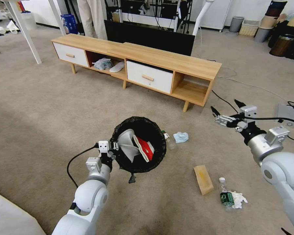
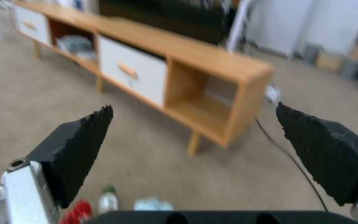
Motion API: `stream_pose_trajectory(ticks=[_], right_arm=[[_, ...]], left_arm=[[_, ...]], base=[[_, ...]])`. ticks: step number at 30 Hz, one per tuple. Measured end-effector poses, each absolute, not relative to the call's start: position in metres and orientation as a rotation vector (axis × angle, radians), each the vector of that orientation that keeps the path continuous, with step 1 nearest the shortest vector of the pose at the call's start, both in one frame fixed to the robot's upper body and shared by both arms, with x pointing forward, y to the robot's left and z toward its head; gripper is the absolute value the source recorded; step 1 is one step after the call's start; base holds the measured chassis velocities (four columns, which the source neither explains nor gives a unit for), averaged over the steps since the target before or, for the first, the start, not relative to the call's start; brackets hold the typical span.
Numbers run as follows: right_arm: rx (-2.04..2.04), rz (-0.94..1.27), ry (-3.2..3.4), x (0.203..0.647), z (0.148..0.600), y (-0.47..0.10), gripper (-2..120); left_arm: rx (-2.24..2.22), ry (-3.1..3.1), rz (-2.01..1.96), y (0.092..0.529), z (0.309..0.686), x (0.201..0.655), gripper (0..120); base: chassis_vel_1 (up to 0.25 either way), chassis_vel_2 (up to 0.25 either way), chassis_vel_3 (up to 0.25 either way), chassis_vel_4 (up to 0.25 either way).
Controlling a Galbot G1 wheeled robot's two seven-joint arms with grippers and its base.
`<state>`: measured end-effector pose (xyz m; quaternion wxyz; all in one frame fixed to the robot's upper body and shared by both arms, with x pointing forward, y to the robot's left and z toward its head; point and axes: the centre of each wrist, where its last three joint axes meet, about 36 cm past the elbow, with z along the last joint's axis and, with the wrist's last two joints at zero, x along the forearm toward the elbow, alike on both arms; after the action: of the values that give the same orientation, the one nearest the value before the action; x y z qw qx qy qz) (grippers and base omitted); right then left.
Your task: Pick up the trash bin and place the garbage on the floor into it.
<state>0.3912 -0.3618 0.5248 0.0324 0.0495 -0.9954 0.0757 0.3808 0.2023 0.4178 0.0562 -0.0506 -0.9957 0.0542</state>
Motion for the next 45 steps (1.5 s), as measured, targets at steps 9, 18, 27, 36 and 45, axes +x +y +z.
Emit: stream_pose_trajectory(ticks=[9,18,27,36,45], right_arm=[[0.02,0.15,-2.871,0.387,0.492,-0.364,100],[-0.027,0.127,-2.686,0.388,0.466,-0.362,100],[-0.041,0.071,-2.443,0.387,0.451,-0.356,99],[-0.075,0.085,-2.334,0.379,0.42,-0.367,97],[-0.103,0.104,-2.27,0.372,0.397,-0.379,95]], left_arm=[[-0.134,-3.029,0.162,0.21,0.426,0.38,4],[-0.115,-3.033,0.165,0.215,0.429,0.38,4],[-0.106,-3.032,0.168,0.217,0.428,0.379,4],[-0.099,-3.026,0.17,0.217,0.427,0.378,4],[-0.098,-3.024,0.175,0.217,0.426,0.378,4]], base=[[0.0,0.0,0.0,0.0],[0.0,0.0,0.0,0.0],[0.0,0.0,0.0,0.0],[0.0,0.0,0.0,0.0],[0.0,0.0,0.0,0.0]])
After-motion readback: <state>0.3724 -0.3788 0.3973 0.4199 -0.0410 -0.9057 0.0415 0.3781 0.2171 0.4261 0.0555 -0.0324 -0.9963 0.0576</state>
